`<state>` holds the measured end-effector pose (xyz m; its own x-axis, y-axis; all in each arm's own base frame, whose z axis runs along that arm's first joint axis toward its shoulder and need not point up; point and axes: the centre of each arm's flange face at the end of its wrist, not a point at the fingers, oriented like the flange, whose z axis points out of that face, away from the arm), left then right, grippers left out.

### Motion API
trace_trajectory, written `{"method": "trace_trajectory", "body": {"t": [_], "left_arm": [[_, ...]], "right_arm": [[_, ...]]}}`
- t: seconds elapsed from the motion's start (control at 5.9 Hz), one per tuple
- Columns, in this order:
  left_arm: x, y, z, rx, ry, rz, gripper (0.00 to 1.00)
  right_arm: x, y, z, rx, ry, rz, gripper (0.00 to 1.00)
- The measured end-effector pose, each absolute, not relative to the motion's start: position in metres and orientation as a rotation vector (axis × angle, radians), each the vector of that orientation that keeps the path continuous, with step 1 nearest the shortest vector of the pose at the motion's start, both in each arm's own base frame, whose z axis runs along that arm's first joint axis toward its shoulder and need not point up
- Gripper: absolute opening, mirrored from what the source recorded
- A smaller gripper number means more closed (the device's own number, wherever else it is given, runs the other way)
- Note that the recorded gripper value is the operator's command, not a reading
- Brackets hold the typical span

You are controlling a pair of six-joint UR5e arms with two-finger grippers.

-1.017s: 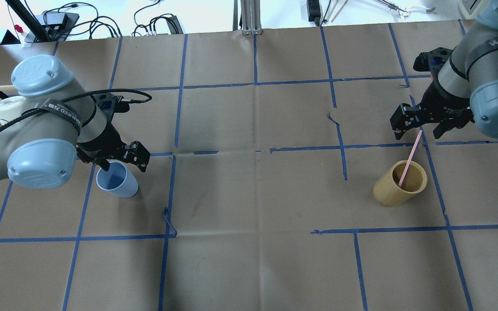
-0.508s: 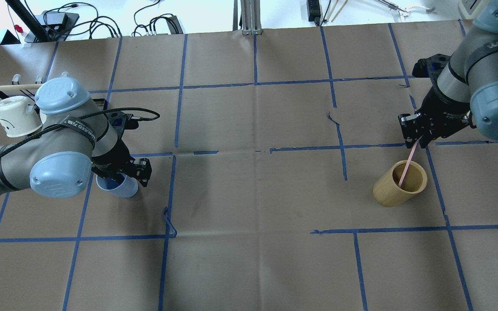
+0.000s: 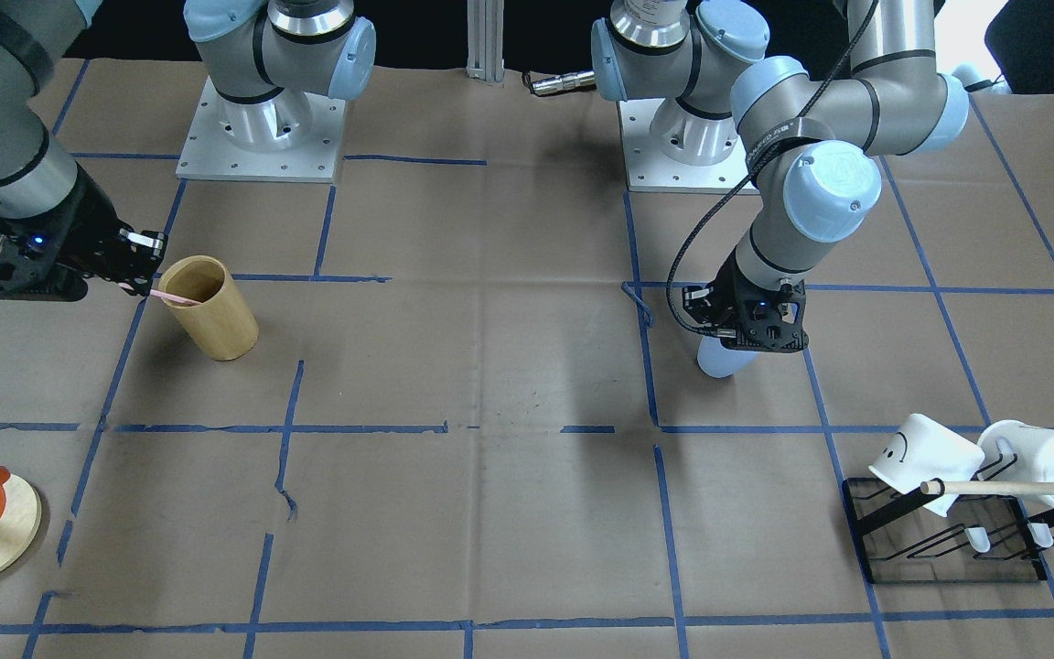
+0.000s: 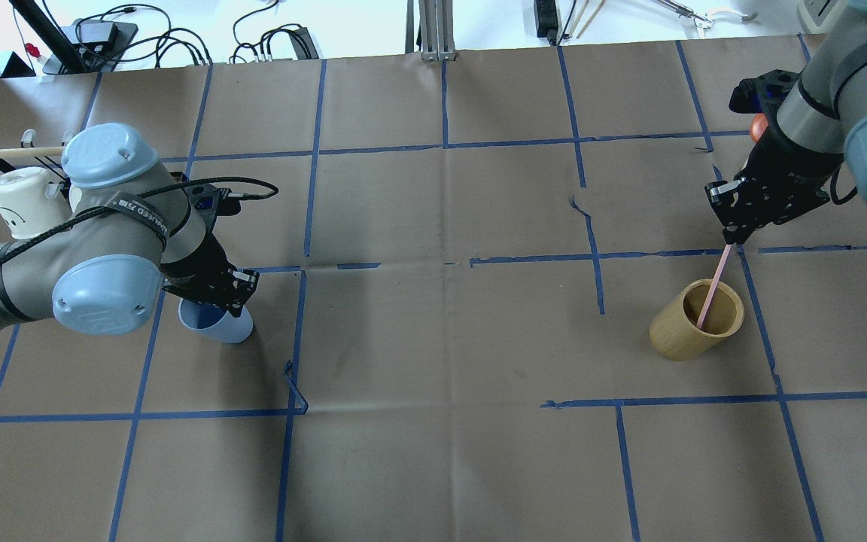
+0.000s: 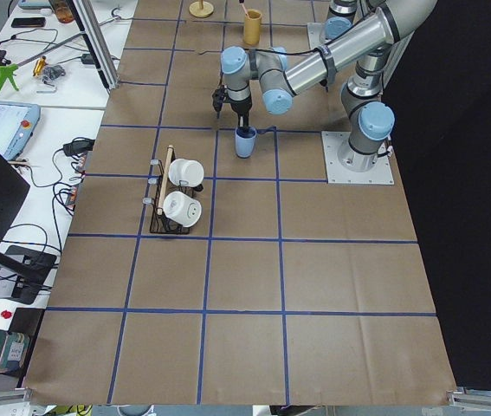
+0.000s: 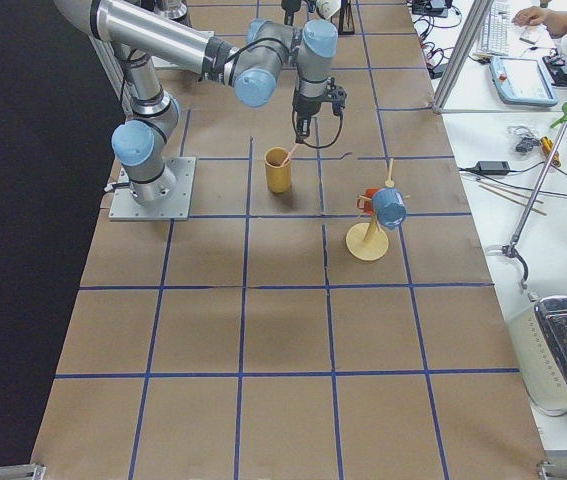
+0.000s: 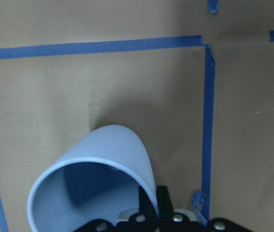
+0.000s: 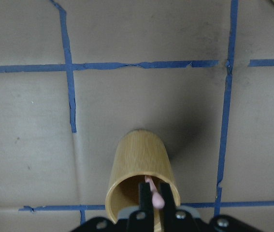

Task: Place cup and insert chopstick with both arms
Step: 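Grasp blue cup with left gripper while right gripper pulls pink stick upward, then set blue cup down mid-table with left gripper while right holds stick raised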

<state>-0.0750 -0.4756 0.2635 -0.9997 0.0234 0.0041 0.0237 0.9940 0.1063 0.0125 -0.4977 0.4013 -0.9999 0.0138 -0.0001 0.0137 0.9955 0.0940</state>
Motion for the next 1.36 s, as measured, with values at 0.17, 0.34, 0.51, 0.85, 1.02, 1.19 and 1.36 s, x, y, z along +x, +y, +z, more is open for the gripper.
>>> {"method": "trace_trajectory", "body": {"t": [0.17, 0.34, 0.51, 0.85, 1.02, 1.19, 1.36], "left_arm": [[-0.107, -0.488, 0.278, 0.051, -3.144, -0.108, 0.10], [-0.157, -0.500, 0.291, 0.131, -3.146, -0.050, 0.10], [-0.216, -0.513, 0.297, 0.208, -3.140, -0.006, 0.10], [-0.335, -0.534, 0.298, 0.358, -3.106, 0.067, 0.10], [-0.368, -0.539, 0.291, 0.387, -3.096, 0.088, 0.10], [-0.383, -0.542, 0.276, 0.378, -3.094, 0.090, 0.12], [-0.396, -0.539, 0.263, 0.346, -3.097, 0.083, 0.97]], "right_arm": [[0.015, -0.505, 0.454, 0.011, 3.134, 0.143, 0.08], [0.022, -0.507, 0.507, -0.009, 3.132, 0.135, 0.08], [0.028, -0.505, 0.544, -0.025, 3.130, 0.133, 0.08], [0.031, -0.506, 0.559, -0.032, 3.123, 0.150, 0.08], [0.031, -0.509, 0.557, -0.033, 3.121, 0.162, 0.08], [0.031, -0.510, 0.555, -0.033, 3.119, 0.168, 0.08], [0.031, -0.510, 0.555, -0.032, 3.119, 0.168, 0.08]]}}
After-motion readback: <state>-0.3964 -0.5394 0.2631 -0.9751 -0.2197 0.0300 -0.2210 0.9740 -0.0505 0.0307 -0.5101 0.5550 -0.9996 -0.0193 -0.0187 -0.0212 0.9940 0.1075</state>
